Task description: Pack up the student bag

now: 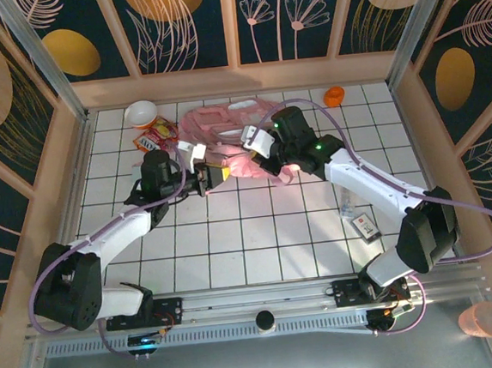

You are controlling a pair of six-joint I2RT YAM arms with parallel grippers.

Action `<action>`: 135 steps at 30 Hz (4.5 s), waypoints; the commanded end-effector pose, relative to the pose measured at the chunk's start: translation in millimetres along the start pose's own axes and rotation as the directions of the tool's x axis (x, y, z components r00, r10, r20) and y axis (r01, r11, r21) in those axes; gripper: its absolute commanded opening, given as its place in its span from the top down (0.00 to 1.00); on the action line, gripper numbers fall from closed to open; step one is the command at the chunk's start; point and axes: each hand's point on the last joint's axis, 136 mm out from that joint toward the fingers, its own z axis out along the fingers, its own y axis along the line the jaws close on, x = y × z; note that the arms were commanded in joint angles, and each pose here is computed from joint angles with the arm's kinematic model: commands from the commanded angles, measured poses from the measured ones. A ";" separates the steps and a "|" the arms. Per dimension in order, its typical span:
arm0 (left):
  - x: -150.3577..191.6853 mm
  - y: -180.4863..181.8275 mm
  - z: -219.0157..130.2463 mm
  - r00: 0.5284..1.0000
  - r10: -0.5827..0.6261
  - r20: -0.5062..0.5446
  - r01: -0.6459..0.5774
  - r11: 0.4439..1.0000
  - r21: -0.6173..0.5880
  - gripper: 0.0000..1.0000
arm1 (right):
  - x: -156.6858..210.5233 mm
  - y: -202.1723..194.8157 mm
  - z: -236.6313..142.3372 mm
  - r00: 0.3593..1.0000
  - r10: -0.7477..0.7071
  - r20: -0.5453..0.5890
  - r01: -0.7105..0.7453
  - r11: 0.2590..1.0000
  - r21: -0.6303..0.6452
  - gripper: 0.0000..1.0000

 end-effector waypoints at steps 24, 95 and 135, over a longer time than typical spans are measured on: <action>-12.0 -51.7 -20.8 0.646 0.754 -0.119 -0.763 0.641 -0.081 0.23 | -9.1 35.4 -76.2 0.859 -0.418 0.294 0.484 0.851 -0.204 1.00; -36.5 -35.6 43.4 0.854 0.517 -0.058 -0.517 0.856 -0.001 1.00 | 25.7 40.9 -42.4 0.365 0.931 0.007 -0.921 0.360 0.146 0.80; -42.1 -40.9 41.4 0.856 0.516 -0.025 -0.516 0.857 0.000 1.00 | 29.7 27.3 -48.3 0.255 0.963 0.085 -0.967 0.255 0.010 0.95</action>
